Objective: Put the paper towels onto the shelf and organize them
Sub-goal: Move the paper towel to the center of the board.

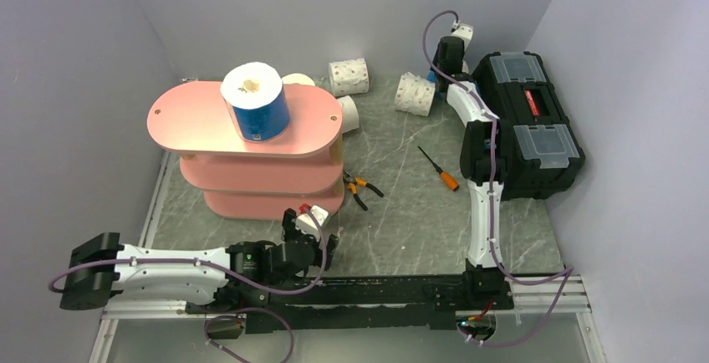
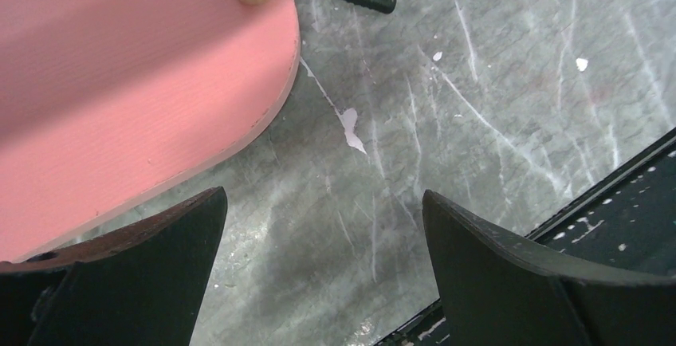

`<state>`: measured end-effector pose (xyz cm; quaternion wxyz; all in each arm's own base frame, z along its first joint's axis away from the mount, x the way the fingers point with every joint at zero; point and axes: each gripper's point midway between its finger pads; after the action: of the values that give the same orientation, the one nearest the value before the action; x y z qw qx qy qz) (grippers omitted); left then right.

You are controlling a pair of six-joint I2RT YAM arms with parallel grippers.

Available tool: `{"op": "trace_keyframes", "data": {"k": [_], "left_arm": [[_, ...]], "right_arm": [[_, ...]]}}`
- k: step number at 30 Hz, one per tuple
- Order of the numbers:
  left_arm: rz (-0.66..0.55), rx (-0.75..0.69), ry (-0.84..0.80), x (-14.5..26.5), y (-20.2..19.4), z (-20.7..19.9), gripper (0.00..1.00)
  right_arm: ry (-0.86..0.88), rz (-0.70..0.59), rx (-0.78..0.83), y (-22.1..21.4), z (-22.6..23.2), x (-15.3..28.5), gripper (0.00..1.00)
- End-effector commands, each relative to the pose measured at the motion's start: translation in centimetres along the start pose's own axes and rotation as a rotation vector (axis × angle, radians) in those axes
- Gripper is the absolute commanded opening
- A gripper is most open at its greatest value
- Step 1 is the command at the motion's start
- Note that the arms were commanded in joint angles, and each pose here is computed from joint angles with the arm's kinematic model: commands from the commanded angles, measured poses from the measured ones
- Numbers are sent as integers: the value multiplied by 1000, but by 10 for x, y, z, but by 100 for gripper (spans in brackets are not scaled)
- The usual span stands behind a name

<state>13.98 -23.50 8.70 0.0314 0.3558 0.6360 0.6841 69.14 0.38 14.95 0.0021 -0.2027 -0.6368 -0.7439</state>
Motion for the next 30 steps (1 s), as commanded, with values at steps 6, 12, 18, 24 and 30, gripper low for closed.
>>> {"op": "trace_keyframes", "data": {"k": [6, 12, 18, 24, 30], "left_arm": [[-51, 125, -21, 12, 8, 6, 99], [-49, 150, -46, 17, 4, 6, 97], [-61, 147, -63, 17, 5, 5, 97], [-59, 134, -98, 17, 3, -1, 95], [-69, 153, -128, 22, 1, -1, 94]], "right_arm": [[57, -199, -49, 121, 22, 73, 28], [79, -195, -51, 115, 33, 103, 27], [137, -240, -60, 121, 64, 166, 27], [192, -273, -48, 123, 93, 232, 28], [219, -263, -76, 119, 91, 283, 30]]}}
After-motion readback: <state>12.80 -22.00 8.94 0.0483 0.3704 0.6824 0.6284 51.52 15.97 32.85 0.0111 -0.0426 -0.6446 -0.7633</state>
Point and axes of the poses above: each gripper's point midway between its finger pads, its own x axis back along the fingers, its own z axis along the line the jaws close on, y = z × x, and after that the axes turned 1 degree about x, right-handed
